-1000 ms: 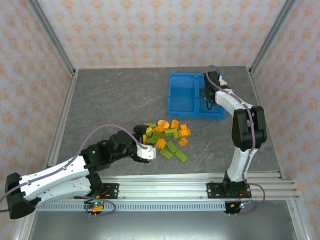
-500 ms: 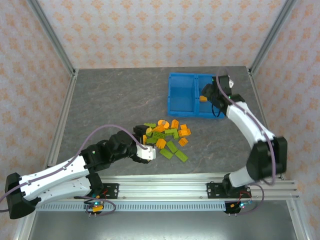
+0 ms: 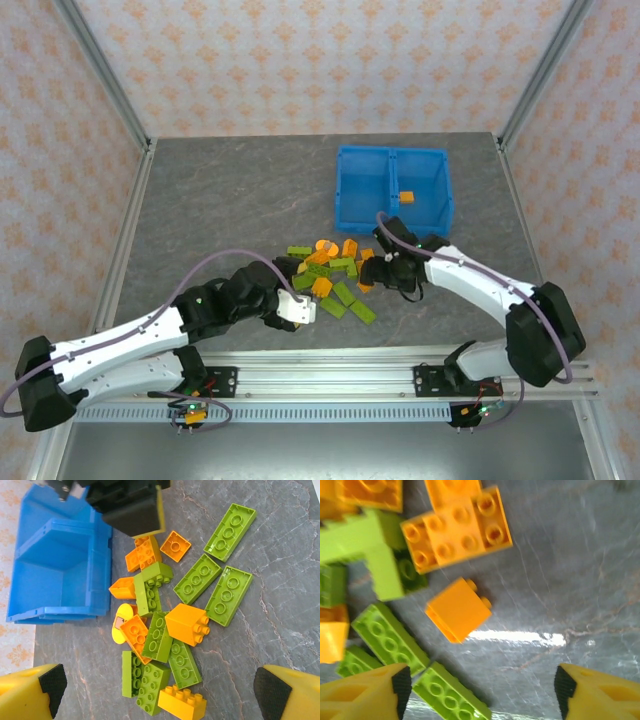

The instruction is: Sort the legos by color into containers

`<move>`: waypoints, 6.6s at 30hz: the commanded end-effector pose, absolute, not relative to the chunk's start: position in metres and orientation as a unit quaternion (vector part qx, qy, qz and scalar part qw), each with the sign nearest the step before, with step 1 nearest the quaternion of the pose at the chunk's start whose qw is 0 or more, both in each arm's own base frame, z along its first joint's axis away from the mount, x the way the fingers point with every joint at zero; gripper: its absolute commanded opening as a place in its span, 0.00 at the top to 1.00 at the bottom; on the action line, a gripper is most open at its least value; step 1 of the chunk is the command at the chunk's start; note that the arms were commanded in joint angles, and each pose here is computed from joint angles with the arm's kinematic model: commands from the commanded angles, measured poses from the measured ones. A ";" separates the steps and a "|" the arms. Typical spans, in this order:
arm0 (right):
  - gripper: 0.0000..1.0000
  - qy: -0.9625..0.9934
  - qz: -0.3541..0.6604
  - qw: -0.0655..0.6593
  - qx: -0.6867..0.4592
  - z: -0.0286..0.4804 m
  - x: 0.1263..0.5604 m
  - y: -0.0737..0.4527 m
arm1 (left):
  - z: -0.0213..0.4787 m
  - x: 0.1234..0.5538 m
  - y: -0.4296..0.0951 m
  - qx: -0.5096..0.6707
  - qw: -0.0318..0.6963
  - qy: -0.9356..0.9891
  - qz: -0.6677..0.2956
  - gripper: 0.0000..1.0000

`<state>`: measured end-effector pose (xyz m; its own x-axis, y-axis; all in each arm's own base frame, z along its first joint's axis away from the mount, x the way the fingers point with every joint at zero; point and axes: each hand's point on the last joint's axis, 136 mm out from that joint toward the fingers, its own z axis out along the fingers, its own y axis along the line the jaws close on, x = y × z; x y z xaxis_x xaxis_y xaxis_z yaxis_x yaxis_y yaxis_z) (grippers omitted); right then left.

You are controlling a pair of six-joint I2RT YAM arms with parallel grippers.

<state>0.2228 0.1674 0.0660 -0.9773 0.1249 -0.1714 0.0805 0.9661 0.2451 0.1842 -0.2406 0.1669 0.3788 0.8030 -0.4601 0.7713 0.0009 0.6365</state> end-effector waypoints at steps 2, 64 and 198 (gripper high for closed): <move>0.19 0.985 0.111 0.072 0.108 0.052 0.219 0.168 | 0.168 0.184 -0.239 0.715 0.428 0.552 0.029 0.01; 0.69 0.917 0.047 0.346 0.195 0.173 0.460 0.074 | 0.193 0.196 -0.238 0.670 0.491 0.555 0.045 0.01; 0.12 0.936 0.277 0.192 0.100 0.152 0.171 0.136 | 0.070 0.257 -0.305 -0.206 0.216 0.946 -0.127 0.25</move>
<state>0.1651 0.1372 0.1382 -0.9225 0.2772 -0.2687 0.0882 0.8290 0.5522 0.2508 -0.2980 0.0804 -0.8201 -0.4479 -0.3562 -0.3226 0.8760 -0.3587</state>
